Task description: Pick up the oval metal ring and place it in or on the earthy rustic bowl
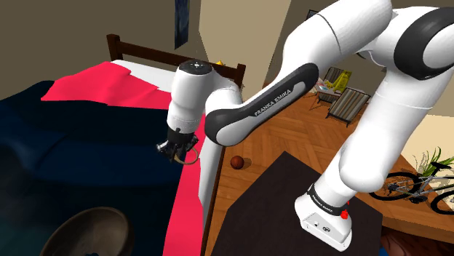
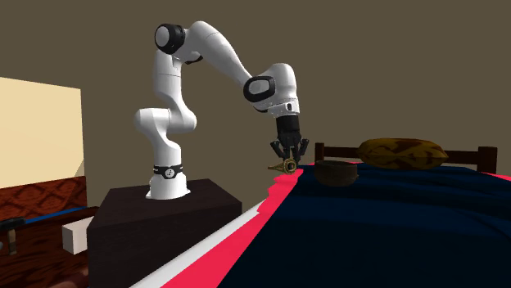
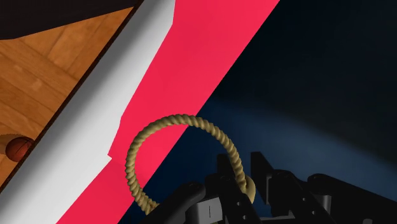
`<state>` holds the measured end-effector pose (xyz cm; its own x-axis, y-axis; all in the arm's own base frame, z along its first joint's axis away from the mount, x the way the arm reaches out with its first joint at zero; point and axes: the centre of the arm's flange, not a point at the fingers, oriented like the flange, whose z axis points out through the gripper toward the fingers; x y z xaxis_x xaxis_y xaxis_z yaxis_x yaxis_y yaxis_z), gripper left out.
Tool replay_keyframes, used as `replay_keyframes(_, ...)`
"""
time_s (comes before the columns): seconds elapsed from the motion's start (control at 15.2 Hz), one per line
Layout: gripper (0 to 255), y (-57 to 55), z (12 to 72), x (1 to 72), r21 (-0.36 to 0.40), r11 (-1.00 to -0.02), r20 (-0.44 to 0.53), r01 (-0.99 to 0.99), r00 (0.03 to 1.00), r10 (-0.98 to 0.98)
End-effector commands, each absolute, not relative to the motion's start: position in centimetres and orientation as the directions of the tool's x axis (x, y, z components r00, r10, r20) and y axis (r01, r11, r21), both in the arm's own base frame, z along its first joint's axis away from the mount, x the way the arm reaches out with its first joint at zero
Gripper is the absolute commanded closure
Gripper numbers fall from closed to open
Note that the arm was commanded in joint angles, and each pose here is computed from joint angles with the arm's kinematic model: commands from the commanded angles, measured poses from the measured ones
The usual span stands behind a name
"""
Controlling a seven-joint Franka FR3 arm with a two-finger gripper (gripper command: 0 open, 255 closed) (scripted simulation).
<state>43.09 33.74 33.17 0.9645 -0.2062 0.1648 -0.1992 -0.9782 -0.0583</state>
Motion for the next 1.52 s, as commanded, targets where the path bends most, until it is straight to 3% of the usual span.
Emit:
replay_keyframes(0.0, 255, 33.7, 34.3, 43.1, -0.058, -0.978, 0.164, -0.199, 0.965, -0.206)
replay_keyframes(0.86, 255, 33.7, 40.7, 43.1, -0.058, -0.978, 0.164, -0.199, 0.965, -0.206)
replay_keyframes(1.45, 255, 45.3, 40.7, 40.7, -0.058, -0.978, 0.164, -0.199, 0.965, -0.206)
